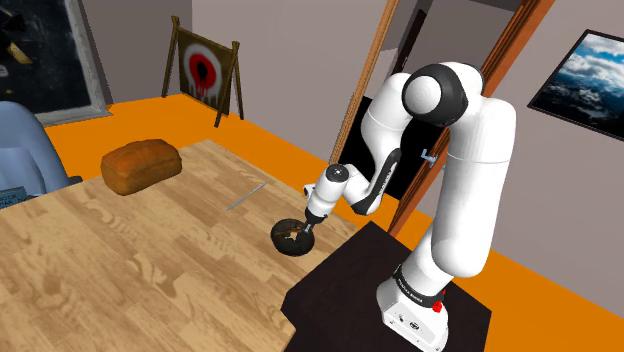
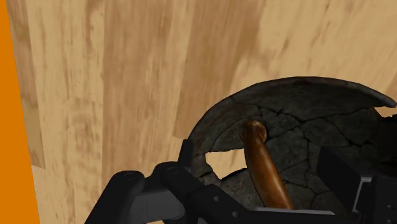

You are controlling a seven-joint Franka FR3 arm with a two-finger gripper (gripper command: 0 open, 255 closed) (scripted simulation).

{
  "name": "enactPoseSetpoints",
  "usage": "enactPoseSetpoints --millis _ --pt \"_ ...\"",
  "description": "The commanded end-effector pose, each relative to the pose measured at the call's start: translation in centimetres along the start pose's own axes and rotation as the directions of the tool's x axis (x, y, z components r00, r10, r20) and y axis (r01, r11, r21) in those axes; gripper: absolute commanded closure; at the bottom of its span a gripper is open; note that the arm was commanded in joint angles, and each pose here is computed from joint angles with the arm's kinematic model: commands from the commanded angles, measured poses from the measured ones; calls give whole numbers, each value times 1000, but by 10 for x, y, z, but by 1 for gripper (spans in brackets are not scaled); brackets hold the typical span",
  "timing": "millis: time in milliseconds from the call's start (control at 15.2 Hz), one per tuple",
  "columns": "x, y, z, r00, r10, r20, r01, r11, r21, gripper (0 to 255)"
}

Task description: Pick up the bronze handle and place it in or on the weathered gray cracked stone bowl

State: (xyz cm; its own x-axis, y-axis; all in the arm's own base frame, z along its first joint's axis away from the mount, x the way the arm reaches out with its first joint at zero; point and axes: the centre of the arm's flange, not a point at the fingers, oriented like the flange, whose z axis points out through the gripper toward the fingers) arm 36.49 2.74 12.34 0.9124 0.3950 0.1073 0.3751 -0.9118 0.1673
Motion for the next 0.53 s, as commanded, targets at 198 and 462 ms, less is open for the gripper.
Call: enactPoseSetpoints --millis 198,462 --pt "0 0 -26 1000 0 0 0 1000 0 0" --pt "0 0 -50 1000 0 0 0 1000 0 0"
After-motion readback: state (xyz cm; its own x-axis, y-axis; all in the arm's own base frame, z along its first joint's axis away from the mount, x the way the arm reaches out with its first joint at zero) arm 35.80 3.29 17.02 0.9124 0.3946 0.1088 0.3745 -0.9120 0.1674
